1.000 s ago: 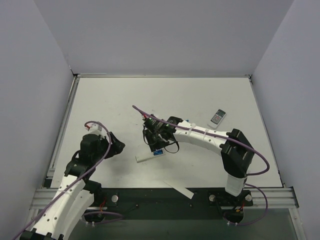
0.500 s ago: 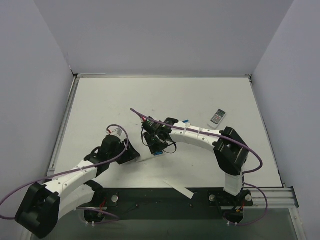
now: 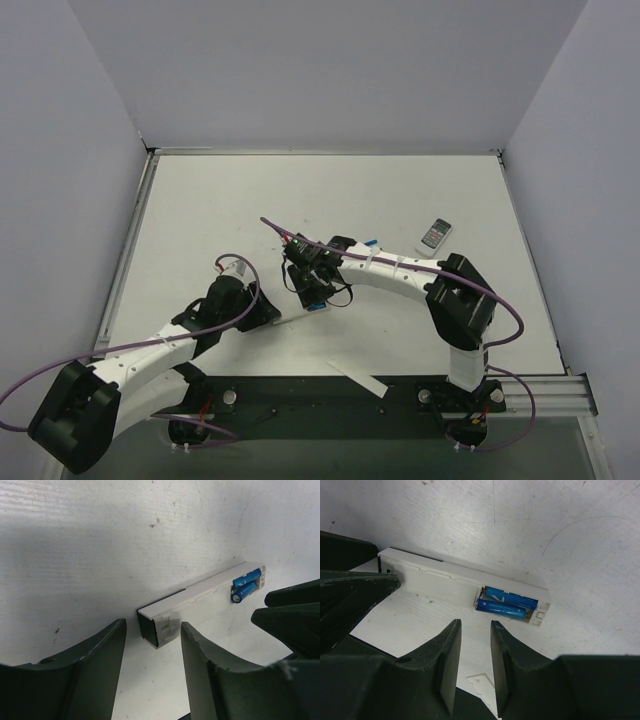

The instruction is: Load the batteries into the remote control

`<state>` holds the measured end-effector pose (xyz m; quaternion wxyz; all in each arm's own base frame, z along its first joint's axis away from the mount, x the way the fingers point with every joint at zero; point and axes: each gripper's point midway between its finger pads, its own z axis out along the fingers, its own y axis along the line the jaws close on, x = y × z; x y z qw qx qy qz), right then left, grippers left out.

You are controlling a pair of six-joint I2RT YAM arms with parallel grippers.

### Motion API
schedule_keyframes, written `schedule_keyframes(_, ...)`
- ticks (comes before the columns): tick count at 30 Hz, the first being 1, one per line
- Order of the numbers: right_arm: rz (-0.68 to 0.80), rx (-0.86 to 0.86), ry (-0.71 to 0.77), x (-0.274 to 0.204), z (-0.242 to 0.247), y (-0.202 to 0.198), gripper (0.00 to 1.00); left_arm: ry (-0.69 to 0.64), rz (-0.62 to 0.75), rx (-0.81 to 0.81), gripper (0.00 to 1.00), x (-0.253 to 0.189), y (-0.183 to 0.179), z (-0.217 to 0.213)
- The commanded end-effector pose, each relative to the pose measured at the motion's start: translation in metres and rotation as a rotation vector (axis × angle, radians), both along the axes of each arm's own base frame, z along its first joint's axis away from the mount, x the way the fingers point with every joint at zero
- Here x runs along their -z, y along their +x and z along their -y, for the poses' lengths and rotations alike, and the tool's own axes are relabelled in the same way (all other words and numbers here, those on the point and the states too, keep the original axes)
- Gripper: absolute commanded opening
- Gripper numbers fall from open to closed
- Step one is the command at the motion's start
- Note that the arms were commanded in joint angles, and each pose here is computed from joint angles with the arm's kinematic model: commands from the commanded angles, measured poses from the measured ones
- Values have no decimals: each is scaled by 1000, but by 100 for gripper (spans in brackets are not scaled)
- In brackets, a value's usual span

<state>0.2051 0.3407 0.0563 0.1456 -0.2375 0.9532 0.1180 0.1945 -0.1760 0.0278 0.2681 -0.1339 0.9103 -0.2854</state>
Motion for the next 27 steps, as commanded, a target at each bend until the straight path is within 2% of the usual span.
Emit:
schedule_keyframes(1,-19,7,-28,7,2,-2,25,-1,32,-22,57,-1,2,-2)
schedule_keyframes(9,-30,8,-50,16,2,-2,23,30,5,-12,44,10,-1,-3)
schedule_keyframes(16,-34,20,-77,24,7,-2,19,48,1,-12,39,12,-2,-3)
schedule_keyframes(27,26,11,3,-16,-1,5,20,65,-6,-4,38,13,-3,-2)
